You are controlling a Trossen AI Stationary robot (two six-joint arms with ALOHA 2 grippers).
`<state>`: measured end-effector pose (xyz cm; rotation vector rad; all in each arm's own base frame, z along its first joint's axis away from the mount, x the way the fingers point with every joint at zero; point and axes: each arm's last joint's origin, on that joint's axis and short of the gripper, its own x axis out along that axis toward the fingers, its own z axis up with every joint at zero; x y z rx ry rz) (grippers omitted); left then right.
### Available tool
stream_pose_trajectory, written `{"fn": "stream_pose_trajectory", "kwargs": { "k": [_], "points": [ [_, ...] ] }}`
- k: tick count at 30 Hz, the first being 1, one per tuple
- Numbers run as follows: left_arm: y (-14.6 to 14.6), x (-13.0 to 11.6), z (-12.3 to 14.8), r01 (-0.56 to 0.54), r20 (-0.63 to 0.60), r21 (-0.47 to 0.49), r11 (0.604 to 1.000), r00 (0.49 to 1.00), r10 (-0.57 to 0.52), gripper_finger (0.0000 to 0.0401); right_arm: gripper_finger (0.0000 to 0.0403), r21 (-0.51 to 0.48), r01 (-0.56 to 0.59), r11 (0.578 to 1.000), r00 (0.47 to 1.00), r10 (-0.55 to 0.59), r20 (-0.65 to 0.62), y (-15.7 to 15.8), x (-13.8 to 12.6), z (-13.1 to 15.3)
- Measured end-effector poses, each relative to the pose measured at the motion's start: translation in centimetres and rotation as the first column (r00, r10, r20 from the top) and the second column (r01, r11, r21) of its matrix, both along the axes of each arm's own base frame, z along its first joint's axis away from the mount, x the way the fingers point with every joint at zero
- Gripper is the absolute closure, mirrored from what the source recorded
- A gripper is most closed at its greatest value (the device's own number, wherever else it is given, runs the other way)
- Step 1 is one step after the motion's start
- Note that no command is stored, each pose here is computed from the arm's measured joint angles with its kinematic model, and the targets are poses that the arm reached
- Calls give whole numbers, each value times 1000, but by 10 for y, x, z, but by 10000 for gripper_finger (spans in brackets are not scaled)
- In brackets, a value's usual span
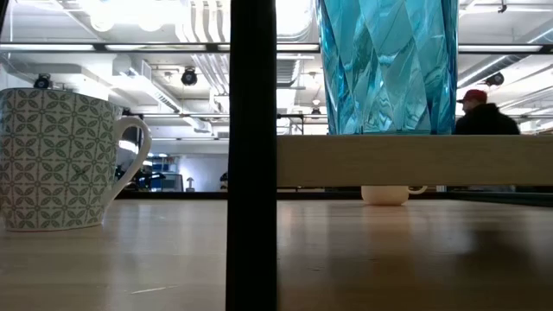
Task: Stack small to large cups/mugs on shelf
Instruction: Put the green patterned mug on the shelf
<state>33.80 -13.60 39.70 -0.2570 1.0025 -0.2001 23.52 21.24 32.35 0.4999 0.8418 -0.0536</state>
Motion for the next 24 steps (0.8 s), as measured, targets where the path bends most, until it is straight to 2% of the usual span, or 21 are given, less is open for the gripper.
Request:
{"fn": "stream_pose_trajectory", "kwargs": {
  "k": [8,13,19,21,24],
  "points": [
    [12,-33,3,-35,-198,51,998,979,45,360,388,-60,-101,993,994,103,26,-6,4,23],
    [14,-40,1,-36,-273,74,997,961,55,360,359,-117,-144,983,987,151,57,-12,10,32],
    [17,-45,-4,-32,-343,102,994,937,65,360,319,-157,-138,978,987,149,57,-23,17,33],
    [17,-45,-8,-70,-370,103,992,923,103,360,311,-159,-128,979,989,138,59,-26,19,33],
    [16,-46,-15,-217,-428,83,973,874,231,360,306,-153,-114,982,990,125,62,-28,20,34]
  ]
}}
